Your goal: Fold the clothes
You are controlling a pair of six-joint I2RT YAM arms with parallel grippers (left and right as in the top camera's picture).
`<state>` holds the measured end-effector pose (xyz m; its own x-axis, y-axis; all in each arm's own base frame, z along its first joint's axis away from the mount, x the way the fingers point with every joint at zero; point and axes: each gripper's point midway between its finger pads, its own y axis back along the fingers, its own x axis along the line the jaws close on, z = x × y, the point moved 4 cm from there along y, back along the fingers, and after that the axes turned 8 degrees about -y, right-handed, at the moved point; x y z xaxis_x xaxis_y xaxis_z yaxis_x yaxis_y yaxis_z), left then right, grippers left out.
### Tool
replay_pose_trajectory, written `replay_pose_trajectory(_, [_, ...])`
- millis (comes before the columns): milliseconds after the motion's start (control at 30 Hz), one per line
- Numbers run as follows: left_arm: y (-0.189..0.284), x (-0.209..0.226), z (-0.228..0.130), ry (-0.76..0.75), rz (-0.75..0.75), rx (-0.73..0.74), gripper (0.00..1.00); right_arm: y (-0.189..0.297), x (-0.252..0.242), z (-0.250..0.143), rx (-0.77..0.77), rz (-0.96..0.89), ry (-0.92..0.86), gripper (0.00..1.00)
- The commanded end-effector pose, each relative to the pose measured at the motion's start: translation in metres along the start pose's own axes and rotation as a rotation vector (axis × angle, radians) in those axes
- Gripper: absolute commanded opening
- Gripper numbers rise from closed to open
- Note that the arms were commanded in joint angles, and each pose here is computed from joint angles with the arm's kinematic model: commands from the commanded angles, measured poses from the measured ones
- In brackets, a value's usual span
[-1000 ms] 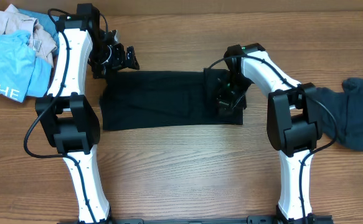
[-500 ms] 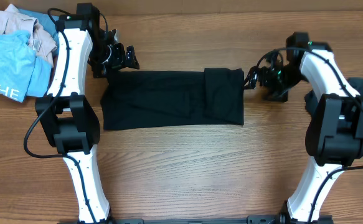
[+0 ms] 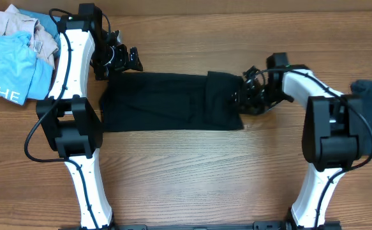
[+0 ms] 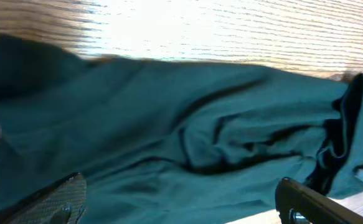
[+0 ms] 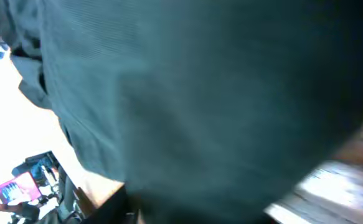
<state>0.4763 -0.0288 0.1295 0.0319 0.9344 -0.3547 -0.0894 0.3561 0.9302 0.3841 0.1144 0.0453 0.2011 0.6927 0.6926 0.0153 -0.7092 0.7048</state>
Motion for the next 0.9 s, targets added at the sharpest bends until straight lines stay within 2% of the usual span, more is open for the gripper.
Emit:
replay_pose_trajectory(0, [0.005, -0.007, 0.004, -0.033, -0.014, -0.020, 1.00, 0.000, -0.007, 0.004, -0.017, -0.015, -0.082, 0.13])
replay_pose_trajectory(67, [0.005, -0.007, 0.004, -0.034, -0.013, -0.022, 1.00, 0.007, -0.010, 0.008, -0.033, -0.011, -0.096, 0.04])
replay_pose_trajectory(167, [0.005, -0.004, 0.003, -0.032, 0.007, -0.017, 1.00, 0.041, -0.022, 0.024, -0.102, -0.134, -0.192, 0.04])
replay_pose_trajectory(233, [0.005, -0.004, 0.004, -0.033, 0.009, -0.018, 1.00, 0.067, -0.026, 0.029, -0.146, -0.296, -0.209, 0.04])
replay_pose_trajectory(333, [0.005, -0.004, 0.004, -0.032, 0.009, -0.018, 1.00, 0.102, -0.030, 0.030, -0.254, -0.668, -0.285, 0.04])
replay_pose_trajectory(433, [0.005, -0.004, 0.004, -0.033, 0.010, -0.019, 1.00, 0.087, 0.001, 0.017, -0.277, -0.872, -0.194, 0.04])
replay_pose_trajectory(533, [0.005, -0.004, 0.004, -0.032, 0.009, -0.018, 1.00, 0.053, 0.035, 0.000, -0.287, -0.954, -0.079, 0.04])
replay_pose_trajectory(633, [0.005, -0.004, 0.003, -0.032, 0.009, -0.017, 1.00, 0.047, 0.055, -0.011, -0.315, -1.017, -0.035, 0.04])
replay_pose_trajectory(767, [0.005, -0.004, 0.003, -0.032, 0.009, -0.017, 1.00, 0.056, 0.101, -0.015, -0.314, -0.911, 0.006, 0.04])
replay_pose_trajectory(867, [0.005, -0.004, 0.003, -0.032, 0.009, -0.017, 1.00, 0.052, 0.105, -0.017, -0.295, -0.872, 0.001, 0.04])
